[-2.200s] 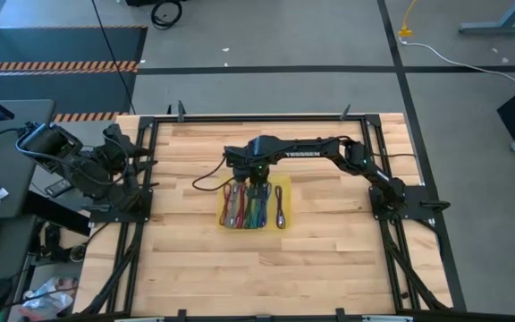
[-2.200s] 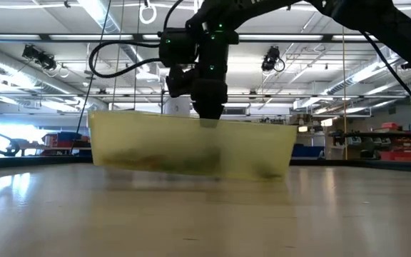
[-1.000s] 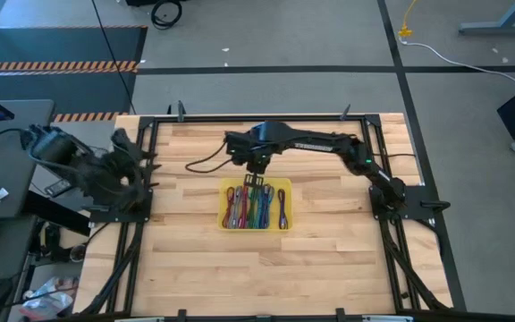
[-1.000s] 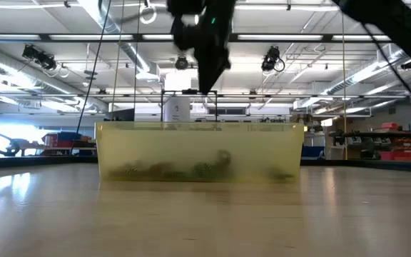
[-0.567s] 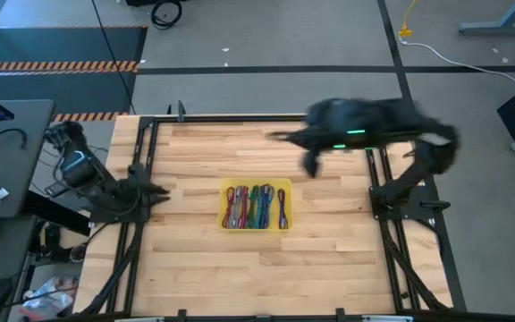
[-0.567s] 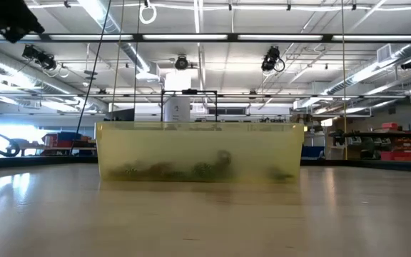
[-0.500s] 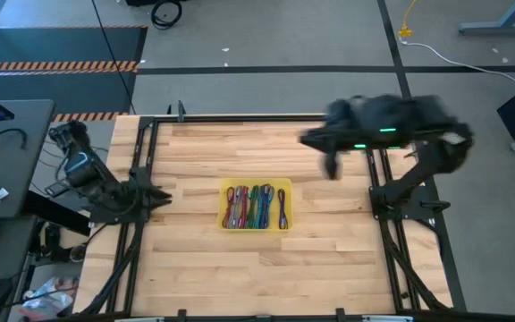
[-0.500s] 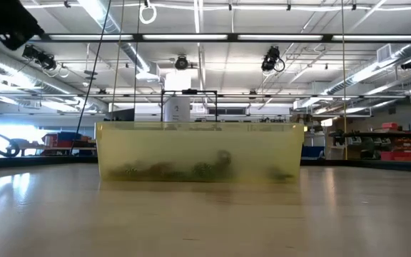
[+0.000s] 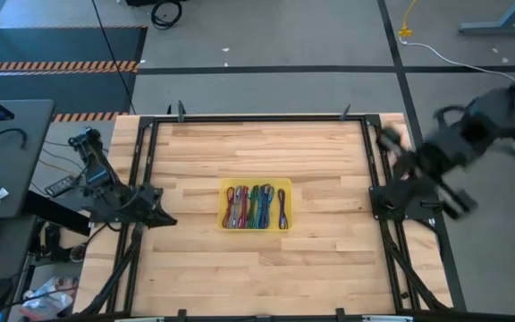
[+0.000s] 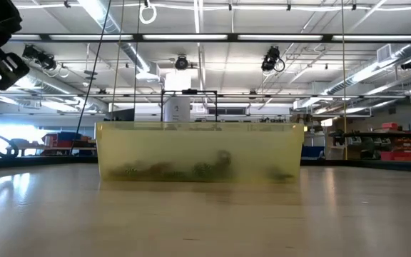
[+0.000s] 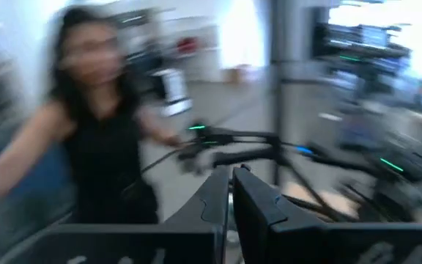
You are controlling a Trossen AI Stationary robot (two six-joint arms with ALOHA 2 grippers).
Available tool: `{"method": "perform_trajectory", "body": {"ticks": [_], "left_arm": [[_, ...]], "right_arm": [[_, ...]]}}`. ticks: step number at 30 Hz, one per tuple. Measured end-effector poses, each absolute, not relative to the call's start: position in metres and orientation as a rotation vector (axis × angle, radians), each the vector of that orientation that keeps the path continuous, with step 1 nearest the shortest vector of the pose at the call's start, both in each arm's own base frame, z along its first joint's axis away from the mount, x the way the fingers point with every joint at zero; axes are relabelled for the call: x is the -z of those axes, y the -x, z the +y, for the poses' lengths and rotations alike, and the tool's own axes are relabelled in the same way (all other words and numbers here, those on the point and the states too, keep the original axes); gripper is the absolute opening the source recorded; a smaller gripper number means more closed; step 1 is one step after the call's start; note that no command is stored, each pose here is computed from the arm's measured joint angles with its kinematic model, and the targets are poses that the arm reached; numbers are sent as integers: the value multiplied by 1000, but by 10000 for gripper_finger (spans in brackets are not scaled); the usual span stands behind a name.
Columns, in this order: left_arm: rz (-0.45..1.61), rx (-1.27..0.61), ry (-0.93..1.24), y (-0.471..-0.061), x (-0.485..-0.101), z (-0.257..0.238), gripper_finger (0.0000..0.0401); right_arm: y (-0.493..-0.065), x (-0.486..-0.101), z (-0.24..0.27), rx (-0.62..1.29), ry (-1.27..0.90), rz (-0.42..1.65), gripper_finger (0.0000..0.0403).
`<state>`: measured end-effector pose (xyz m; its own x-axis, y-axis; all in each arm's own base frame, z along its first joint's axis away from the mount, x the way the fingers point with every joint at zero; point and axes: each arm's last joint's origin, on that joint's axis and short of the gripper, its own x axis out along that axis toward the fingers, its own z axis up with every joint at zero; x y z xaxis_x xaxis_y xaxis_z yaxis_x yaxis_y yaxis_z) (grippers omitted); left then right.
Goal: Pick and place USB-C Cables
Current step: Return to Home Position
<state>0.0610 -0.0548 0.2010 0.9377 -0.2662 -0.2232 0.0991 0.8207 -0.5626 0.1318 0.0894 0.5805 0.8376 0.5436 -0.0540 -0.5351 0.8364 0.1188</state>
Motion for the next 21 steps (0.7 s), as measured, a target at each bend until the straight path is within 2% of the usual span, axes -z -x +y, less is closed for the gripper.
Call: {"method": "perform_trajectory", "body": {"ticks": [3, 8, 10, 15, 21], "left_arm": [[253, 214, 567, -63, -188, -56, 4], [184, 125, 496, -66, -180, -49, 4], [148, 88, 448, -67, -185, -44, 4], [76, -15, 323, -69, -204, -32, 4], [20, -90, 241, -67, -224, -20, 4]], "right_arm": [[-138, -571, 107, -704, -25, 89, 25], [-140, -550, 112, -563, -35, 168, 26], [-134, -546, 106, -546, -7, 136, 26], [-102, -537, 82, -638, 80, -29, 25], [-76, -494, 59, -594, 80, -86, 25]]}}
